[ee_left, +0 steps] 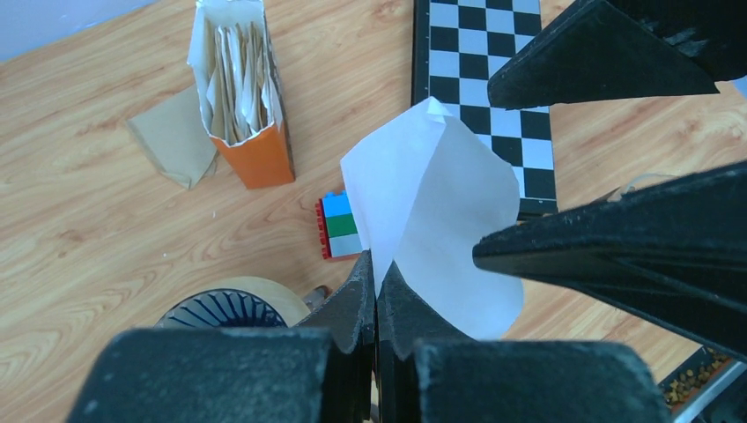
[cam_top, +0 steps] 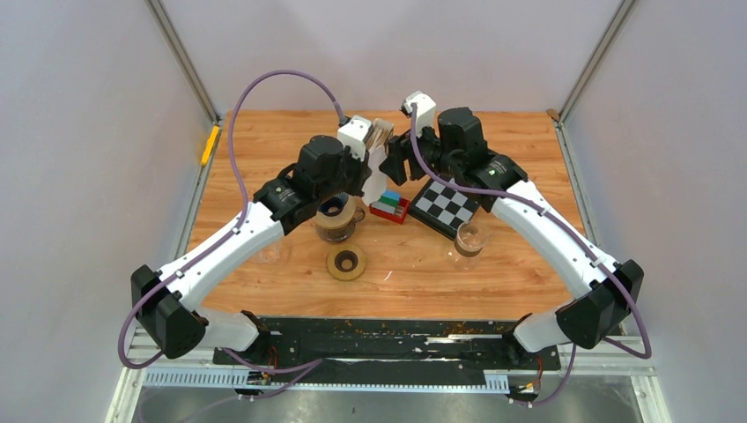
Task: Place the coffee filter in the dripper
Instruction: Place the coffee filter in the coffee dripper.
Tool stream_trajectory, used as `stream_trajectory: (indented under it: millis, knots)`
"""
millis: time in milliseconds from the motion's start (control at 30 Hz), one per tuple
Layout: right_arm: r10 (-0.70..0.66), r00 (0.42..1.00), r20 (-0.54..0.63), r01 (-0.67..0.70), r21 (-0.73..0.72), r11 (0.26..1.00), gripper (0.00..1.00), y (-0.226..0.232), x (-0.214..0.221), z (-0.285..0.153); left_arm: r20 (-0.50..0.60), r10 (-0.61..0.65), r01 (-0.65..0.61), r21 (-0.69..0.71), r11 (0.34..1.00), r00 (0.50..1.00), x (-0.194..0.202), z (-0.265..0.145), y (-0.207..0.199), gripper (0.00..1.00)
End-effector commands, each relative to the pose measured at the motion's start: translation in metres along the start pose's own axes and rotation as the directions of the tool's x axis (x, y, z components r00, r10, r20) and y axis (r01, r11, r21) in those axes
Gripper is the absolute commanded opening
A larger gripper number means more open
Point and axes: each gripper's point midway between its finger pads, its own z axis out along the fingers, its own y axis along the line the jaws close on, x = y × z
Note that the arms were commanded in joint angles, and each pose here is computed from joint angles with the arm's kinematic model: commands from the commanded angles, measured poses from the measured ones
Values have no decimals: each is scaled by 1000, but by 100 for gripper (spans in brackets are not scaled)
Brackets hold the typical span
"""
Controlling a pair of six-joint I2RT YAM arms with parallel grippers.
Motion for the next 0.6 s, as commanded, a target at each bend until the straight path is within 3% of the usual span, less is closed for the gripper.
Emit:
stream_trajectory:
  millis: [0,267,567]
  knots:
    - [-60,996,65,53,92,994,61,-13,-26,-10,100,-25,26,-11,1000,995,-33,-5,-1,0]
    - [-76,996,51,71,81,994,44,-11,-21,-7,106,-22,21,8,1000,994,-34,-6,-5,0]
    - [-136,989,51,128,145,981,35,-21,-24,-12,111,4,-8,35,999,994,-34,-10,-8,0]
